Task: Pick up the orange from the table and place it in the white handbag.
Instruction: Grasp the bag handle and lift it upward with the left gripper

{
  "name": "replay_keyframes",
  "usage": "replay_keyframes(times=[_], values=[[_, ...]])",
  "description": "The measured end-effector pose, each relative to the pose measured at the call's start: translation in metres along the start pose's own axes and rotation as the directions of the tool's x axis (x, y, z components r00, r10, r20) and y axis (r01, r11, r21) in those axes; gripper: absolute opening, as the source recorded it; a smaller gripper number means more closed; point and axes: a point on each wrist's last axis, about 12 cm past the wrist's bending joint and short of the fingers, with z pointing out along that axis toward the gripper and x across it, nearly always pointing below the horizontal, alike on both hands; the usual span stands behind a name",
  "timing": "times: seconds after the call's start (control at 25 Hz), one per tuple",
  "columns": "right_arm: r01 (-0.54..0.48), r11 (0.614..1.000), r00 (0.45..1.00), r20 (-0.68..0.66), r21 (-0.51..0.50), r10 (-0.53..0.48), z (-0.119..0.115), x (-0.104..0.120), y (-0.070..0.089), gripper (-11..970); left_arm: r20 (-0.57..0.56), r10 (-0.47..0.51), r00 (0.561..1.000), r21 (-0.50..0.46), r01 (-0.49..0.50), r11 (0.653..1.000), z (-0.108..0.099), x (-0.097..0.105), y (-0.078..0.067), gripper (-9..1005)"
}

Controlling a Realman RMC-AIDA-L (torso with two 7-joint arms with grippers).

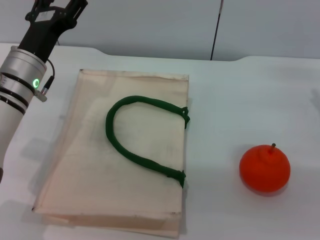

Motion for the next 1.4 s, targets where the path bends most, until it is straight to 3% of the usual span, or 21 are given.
replay_keyframes(times=[0.68, 0.88, 1.04, 1.16, 1.32, 1.4], values=[[0.0, 1.0, 1.0, -0.006, 0.011, 0.0, 0.001, -0.001, -0.002, 891, -0.007, -0.01, 1.0, 0.006, 0.01, 1.0, 0.002, 0.0, 0.0, 848], [-0.004, 0.999, 1.0, -0.021, 0.034, 0.004, -0.003, 0.002, -0.009, 891, -0.073, -0.032, 0.997, 0.124, 0.041, 0.991, 0.019, -0.003, -0.012, 844], [-0.008, 0.999, 1.0, -0.021, 0.031, 0.008, -0.002, 0.002, -0.008, 891, -0.164, -0.112, 0.98, 0.152, 0.137, 0.979, 0.03, -0.014, 0.001, 841], [-0.005, 0.999, 1.0, -0.023, 0.035, 0.006, -0.003, 0.002, -0.01, 891, -0.319, -0.156, 0.935, 0.172, 0.219, 0.96, 0.041, -0.033, 0.018, 839], [-0.004, 0.999, 0.999, -0.033, 0.042, 0.006, -0.004, 0.003, -0.011, 891, -0.432, -0.153, 0.889, 0.192, 0.257, 0.947, 0.046, -0.058, 0.03, 836], [-0.004, 0.999, 0.999, -0.034, 0.043, 0.006, -0.004, 0.003, -0.011, 891, -0.513, -0.149, 0.846, 0.188, 0.28, 0.941, 0.047, -0.073, 0.036, 834]])
